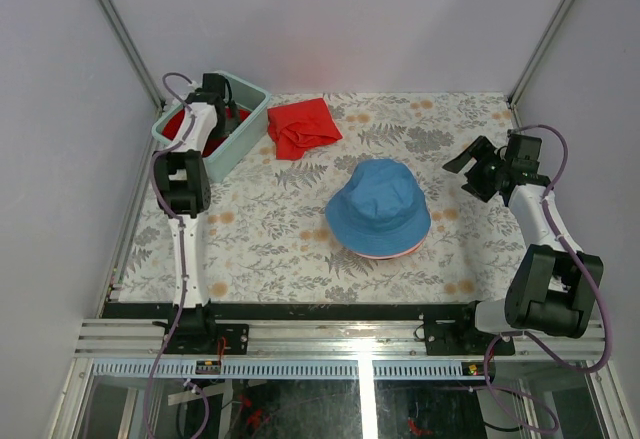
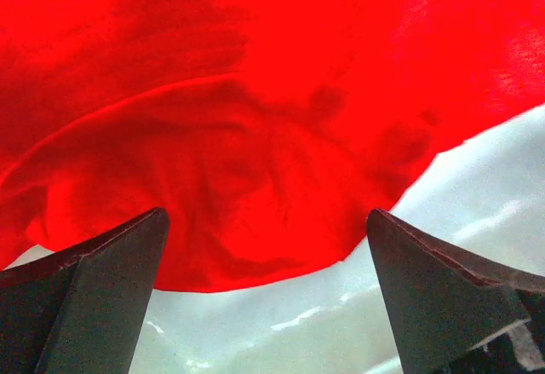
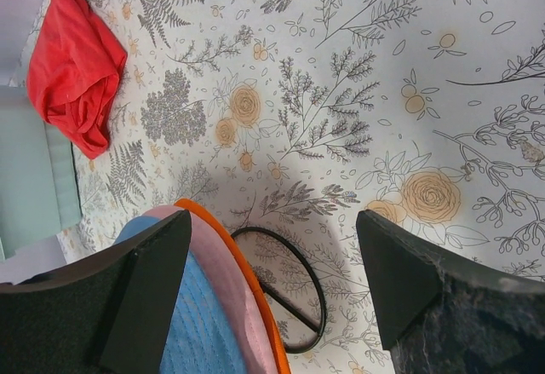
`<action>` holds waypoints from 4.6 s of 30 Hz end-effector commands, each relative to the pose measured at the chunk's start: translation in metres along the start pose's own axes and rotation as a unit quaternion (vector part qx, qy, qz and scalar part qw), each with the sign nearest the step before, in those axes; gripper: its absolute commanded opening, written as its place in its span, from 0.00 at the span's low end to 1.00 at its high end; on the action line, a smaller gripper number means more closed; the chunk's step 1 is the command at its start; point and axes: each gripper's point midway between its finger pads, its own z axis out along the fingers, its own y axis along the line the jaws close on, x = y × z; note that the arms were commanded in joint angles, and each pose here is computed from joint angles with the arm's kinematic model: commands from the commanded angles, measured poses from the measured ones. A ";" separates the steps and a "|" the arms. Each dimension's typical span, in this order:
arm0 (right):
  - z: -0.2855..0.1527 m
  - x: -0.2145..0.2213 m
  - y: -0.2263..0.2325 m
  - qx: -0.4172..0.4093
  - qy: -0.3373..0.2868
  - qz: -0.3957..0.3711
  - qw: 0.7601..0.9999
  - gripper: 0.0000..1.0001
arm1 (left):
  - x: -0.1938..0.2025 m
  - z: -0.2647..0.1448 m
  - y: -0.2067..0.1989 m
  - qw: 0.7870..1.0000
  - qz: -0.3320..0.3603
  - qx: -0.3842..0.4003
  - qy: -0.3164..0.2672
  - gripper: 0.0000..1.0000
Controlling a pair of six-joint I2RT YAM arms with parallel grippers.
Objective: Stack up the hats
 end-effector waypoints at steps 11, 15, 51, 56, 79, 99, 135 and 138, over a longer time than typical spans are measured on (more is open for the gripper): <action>-0.015 -0.018 0.025 -0.040 -0.031 -0.024 0.998 0.85 | -0.004 0.012 0.022 0.998 0.000 -0.063 -0.010 0.02; -0.015 -0.019 0.027 -0.044 -0.031 -0.023 0.998 0.84 | -0.040 -0.033 0.010 0.998 -0.021 -0.016 -0.057 0.00; -0.162 -0.020 0.272 -0.482 -0.054 -0.200 0.851 0.83 | -0.048 -0.548 -0.107 0.615 -0.224 0.756 0.011 0.00; -0.193 -0.013 0.308 -0.585 -0.022 -0.156 0.796 0.84 | -0.028 -0.611 -0.114 0.533 -0.219 0.815 0.060 0.00; -0.156 -0.012 0.340 -0.688 0.082 0.037 0.720 0.85 | 0.022 -0.723 -0.151 0.347 -0.245 0.880 0.211 0.00; -0.149 0.003 0.375 -0.725 0.108 0.097 0.673 0.85 | 0.038 -0.684 -0.187 0.323 -0.264 0.870 0.261 0.00; -0.117 -0.006 0.334 -0.692 0.136 0.151 0.693 0.99 | -0.003 -0.638 -0.164 0.328 -0.296 0.869 0.222 0.00; -0.109 -0.001 0.346 -0.688 0.148 0.155 0.693 0.99 | 0.001 -0.650 -0.169 0.322 -0.291 0.872 0.228 0.00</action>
